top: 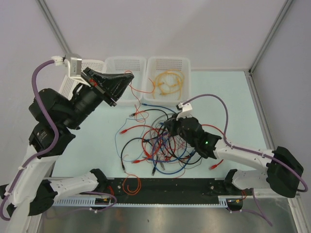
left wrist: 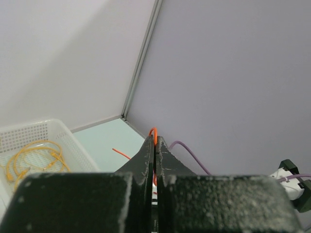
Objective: Untangle the cables
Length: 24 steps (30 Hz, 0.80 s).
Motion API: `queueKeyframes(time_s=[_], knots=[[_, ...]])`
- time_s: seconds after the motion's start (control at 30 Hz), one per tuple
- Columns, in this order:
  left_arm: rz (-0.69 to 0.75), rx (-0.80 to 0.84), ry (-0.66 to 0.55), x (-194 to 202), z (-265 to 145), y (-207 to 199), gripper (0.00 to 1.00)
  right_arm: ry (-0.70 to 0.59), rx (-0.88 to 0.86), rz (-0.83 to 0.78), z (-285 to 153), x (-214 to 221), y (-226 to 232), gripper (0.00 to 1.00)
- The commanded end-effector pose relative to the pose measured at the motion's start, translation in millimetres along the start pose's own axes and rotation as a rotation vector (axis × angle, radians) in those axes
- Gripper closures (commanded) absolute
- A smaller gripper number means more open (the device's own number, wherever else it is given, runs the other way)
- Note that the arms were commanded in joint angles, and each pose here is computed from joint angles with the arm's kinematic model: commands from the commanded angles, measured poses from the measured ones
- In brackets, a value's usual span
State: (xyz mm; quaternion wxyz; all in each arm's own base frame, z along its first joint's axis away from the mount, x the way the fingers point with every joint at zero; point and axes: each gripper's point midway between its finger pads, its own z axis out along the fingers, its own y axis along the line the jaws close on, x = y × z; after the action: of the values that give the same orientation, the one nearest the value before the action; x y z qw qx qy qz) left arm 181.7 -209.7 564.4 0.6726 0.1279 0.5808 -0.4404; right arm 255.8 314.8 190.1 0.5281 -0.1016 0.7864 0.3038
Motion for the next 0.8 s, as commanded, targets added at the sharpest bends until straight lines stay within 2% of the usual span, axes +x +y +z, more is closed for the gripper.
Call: queueKeyframes(time_s=[0.0,0.03,0.07,0.13,0.17,0.2,0.3,0.43,0.57,0.77], knots=[[0.026,0.012,-0.047,-20,0,-6,1.00,-0.072,-0.019,0.056,-22,-20,-6,1.00],[0.025,0.011,-0.049,-21,2,-6,1.00,-0.073,-0.078,0.045,-29,-24,4,0.78],[0.023,0.015,-0.047,-20,3,-7,1.00,-0.075,-0.113,0.037,-33,-25,13,0.60],[0.015,0.019,-0.052,-21,6,-8,1.00,-0.109,-0.159,-0.038,-42,-25,36,0.33],[0.011,0.023,-0.053,-21,7,-9,1.00,-0.125,-0.149,-0.069,-43,-23,40,0.29],[0.007,0.029,-0.055,-22,8,-10,1.00,-0.149,-0.108,-0.093,-41,-24,38,0.27],[-0.010,0.037,-0.057,-24,11,-12,1.00,-0.168,-0.133,-0.161,-35,-7,47,0.26],[-0.029,0.062,-0.050,-26,12,-19,1.00,-0.288,-0.207,-0.113,-34,-22,63,0.25],[-0.052,0.088,-0.038,-24,14,-25,1.00,-0.375,-0.099,-0.086,-14,-34,42,0.25],[-0.091,0.109,-0.008,-18,15,-29,1.00,-0.526,-0.077,-0.013,17,-46,28,0.27]])
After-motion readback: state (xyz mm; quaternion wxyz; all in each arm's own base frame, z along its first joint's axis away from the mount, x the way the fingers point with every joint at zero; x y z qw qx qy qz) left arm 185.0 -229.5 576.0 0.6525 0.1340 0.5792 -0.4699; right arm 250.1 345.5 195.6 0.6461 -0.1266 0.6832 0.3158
